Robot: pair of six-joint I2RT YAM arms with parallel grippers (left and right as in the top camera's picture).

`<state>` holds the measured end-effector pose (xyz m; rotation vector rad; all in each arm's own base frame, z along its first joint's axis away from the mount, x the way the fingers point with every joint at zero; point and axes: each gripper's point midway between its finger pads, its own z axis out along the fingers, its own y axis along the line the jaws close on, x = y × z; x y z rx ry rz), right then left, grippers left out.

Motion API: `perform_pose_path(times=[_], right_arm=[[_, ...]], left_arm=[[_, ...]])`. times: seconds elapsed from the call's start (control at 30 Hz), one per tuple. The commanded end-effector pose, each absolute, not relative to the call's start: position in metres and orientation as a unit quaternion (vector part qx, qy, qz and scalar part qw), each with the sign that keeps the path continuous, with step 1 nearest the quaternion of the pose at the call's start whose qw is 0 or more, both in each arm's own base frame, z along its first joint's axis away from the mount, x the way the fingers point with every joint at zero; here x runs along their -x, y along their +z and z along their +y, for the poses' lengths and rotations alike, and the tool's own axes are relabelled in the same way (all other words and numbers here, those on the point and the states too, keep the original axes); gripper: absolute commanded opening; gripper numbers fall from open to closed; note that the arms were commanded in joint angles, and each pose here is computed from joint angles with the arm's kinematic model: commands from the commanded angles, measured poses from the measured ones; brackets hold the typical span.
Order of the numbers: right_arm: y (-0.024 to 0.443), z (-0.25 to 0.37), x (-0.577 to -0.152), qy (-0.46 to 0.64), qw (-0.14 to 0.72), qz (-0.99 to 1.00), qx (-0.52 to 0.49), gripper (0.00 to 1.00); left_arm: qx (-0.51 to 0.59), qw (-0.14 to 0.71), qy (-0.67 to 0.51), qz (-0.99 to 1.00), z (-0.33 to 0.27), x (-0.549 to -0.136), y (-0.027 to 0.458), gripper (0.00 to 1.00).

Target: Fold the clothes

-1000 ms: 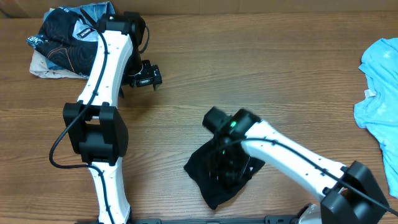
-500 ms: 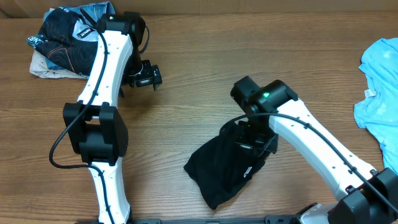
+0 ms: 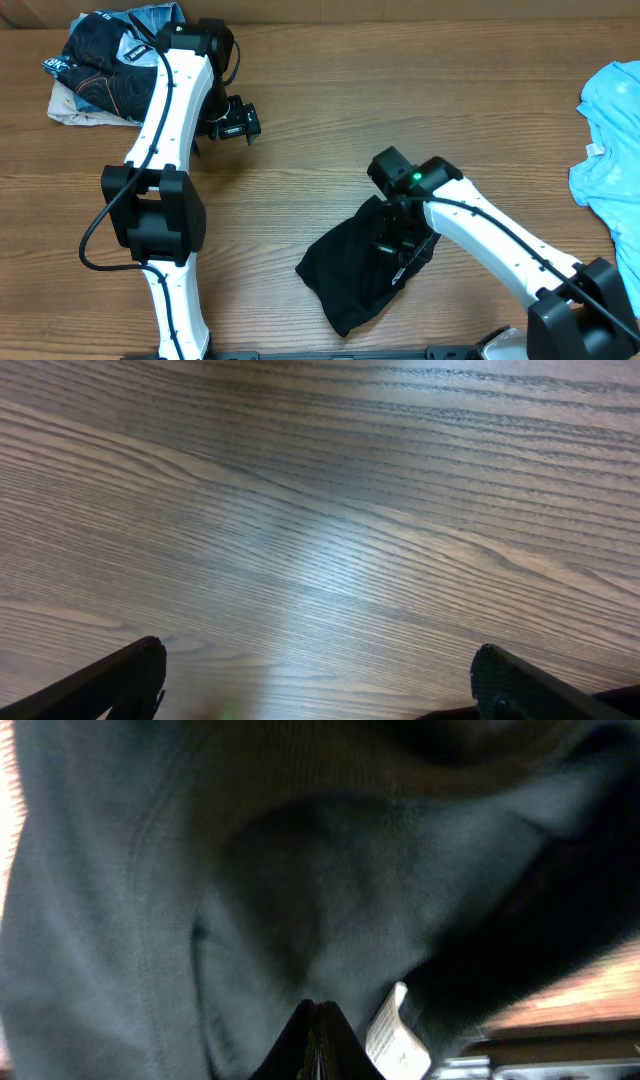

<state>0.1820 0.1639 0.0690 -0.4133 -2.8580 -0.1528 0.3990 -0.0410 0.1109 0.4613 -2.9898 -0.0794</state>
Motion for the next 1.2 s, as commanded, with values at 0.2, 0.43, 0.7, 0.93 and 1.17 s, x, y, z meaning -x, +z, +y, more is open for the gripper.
perform_pose_path(times=[0.2,0.43,0.7,0.93,1.17], right_arm=[[0.034,0.165,-0.145,-0.078,0.185,-0.968,0.154,0.04],[0.029,0.184,-0.168,-0.126,0.151,-0.970,0.145,0.10],[0.003,0.201,-0.166,-0.167,0.210,-0.956,0.119,0.05],[0.000,0.194,-0.193,-0.202,0.206,-0.952,0.101,0.04],[0.009,0.175,-0.242,-0.170,0.123,-0.976,0.062,0.08]], left_arm=[[-0.152,0.040,-0.028,-0.987,-0.041,-0.399,0.123,1.00],[-0.151,0.041,-0.029,-0.987,-0.041,-0.398,0.123,1.00],[-0.151,0.040,-0.028,-0.987,-0.041,-0.399,0.123,1.00],[-0.152,0.039,-0.028,-0.987,-0.041,-0.399,0.123,1.00],[-0.151,0.032,-0.026,-0.988,-0.042,-0.403,0.123,1.00]])
